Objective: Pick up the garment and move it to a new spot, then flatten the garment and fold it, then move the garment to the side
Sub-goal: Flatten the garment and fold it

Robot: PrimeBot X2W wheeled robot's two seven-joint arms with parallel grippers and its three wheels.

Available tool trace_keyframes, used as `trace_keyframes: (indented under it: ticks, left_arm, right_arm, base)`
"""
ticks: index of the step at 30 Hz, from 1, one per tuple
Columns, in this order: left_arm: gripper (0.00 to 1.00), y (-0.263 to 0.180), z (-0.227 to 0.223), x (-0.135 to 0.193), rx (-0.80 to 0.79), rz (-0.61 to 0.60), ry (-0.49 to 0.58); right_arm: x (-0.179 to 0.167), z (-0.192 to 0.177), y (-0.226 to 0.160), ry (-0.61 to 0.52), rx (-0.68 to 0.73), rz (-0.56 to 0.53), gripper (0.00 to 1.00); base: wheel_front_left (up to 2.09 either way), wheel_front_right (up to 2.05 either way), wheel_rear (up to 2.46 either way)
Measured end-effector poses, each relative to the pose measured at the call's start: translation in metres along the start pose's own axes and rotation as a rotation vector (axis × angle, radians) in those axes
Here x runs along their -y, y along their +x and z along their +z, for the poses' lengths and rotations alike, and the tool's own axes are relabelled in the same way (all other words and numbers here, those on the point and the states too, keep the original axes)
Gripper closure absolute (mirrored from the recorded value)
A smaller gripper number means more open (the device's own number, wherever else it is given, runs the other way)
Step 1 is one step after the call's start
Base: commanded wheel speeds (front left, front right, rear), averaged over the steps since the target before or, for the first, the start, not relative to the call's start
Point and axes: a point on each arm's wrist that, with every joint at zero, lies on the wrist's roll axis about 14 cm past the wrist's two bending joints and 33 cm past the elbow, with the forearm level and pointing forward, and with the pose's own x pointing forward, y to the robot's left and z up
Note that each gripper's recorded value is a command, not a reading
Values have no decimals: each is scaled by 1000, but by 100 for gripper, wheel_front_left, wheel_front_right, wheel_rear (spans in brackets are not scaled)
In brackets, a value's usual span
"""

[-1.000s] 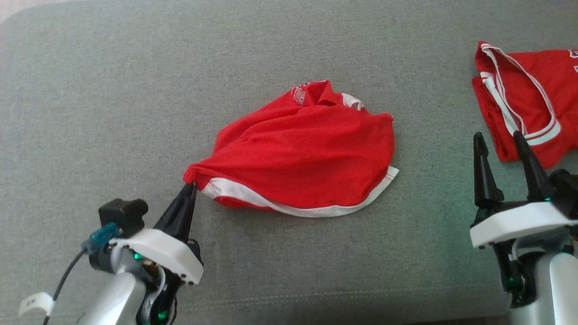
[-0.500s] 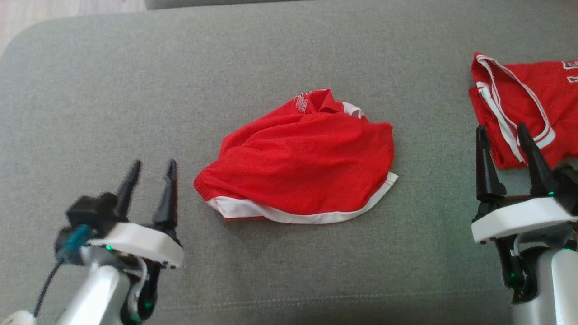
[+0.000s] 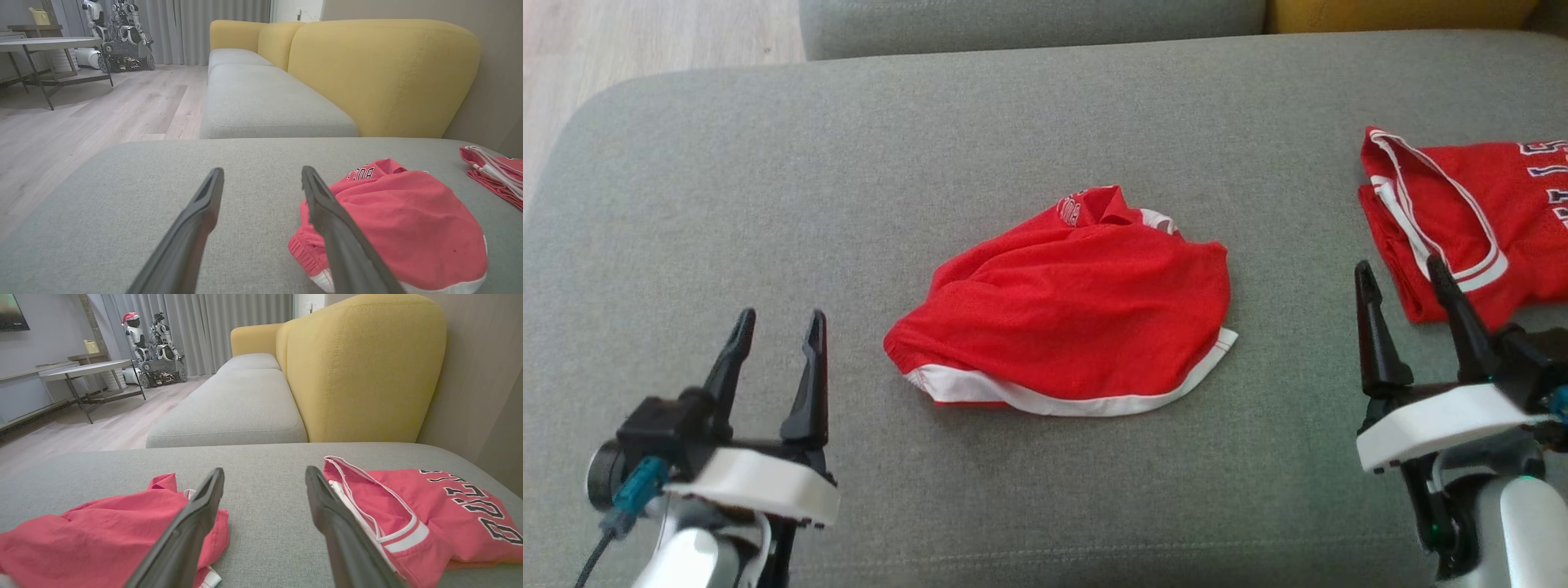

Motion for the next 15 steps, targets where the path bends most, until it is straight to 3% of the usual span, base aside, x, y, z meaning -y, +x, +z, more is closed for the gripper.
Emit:
trace_keyframes:
  ticks: [15]
  left_arm:
    - [0,-4,0,-1,-9,6,-12]
  right_arm:
    - [-2,2,-2,2,2,6,0]
  base:
    - [0,0,0]
